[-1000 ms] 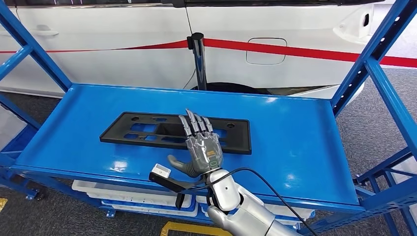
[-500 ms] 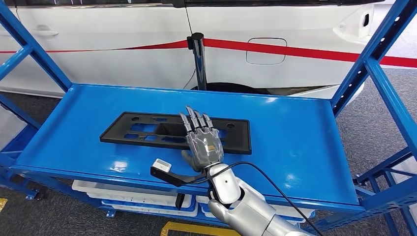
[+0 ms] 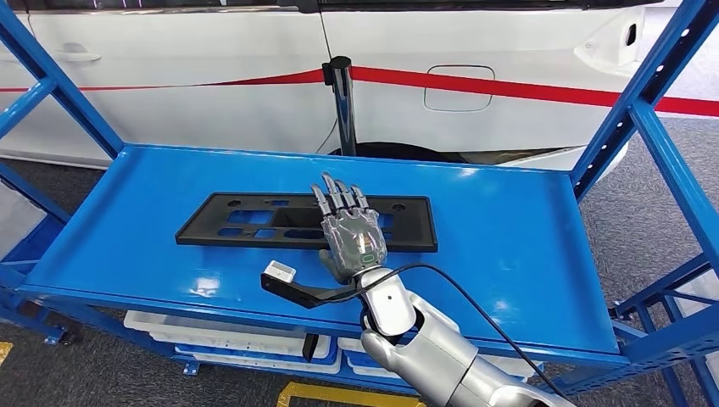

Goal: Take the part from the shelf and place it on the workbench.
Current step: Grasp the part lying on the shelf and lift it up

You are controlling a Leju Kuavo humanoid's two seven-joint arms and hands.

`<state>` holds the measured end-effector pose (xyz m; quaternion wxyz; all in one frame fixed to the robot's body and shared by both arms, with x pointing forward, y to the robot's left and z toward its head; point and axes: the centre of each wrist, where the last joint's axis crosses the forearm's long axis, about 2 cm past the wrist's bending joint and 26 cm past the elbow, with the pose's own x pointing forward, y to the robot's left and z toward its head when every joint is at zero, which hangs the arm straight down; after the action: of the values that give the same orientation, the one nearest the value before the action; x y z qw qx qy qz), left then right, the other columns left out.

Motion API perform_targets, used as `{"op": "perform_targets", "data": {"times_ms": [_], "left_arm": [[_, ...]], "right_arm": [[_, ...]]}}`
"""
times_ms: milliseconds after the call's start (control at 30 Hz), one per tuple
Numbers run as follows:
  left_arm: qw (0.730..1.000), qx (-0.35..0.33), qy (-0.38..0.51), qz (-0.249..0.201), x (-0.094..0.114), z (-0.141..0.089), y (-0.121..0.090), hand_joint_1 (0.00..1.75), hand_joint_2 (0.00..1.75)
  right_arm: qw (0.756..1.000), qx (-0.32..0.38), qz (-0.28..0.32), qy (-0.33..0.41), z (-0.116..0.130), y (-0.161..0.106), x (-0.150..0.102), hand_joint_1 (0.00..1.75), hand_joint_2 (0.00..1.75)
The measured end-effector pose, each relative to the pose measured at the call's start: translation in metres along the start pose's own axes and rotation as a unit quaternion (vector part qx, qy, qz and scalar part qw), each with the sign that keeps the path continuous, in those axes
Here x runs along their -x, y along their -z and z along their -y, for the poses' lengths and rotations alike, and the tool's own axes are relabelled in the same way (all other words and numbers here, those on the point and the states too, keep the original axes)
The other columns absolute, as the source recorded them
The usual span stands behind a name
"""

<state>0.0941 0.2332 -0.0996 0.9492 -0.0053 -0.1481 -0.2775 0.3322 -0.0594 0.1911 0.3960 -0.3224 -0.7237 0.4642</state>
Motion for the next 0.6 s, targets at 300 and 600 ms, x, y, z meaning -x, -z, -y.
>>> {"op": "perform_targets", "data": {"times_ms": [300,600], "left_arm": [[1.0,0.0,-0.005,0.004,0.0002,0.0001,0.0,0.0,0.0],[1.0,0.0,-0.007,0.005,0.0003,0.0002,0.0,0.0,0.0]], "right_arm": [[1.0,-0.01,-0.004,0.007,-0.0003,0.0,0.0004,0.0,1.75],[1.0,-0.023,-0.005,0.01,-0.0013,-0.0006,0.0011,0.0,1.75]]}}
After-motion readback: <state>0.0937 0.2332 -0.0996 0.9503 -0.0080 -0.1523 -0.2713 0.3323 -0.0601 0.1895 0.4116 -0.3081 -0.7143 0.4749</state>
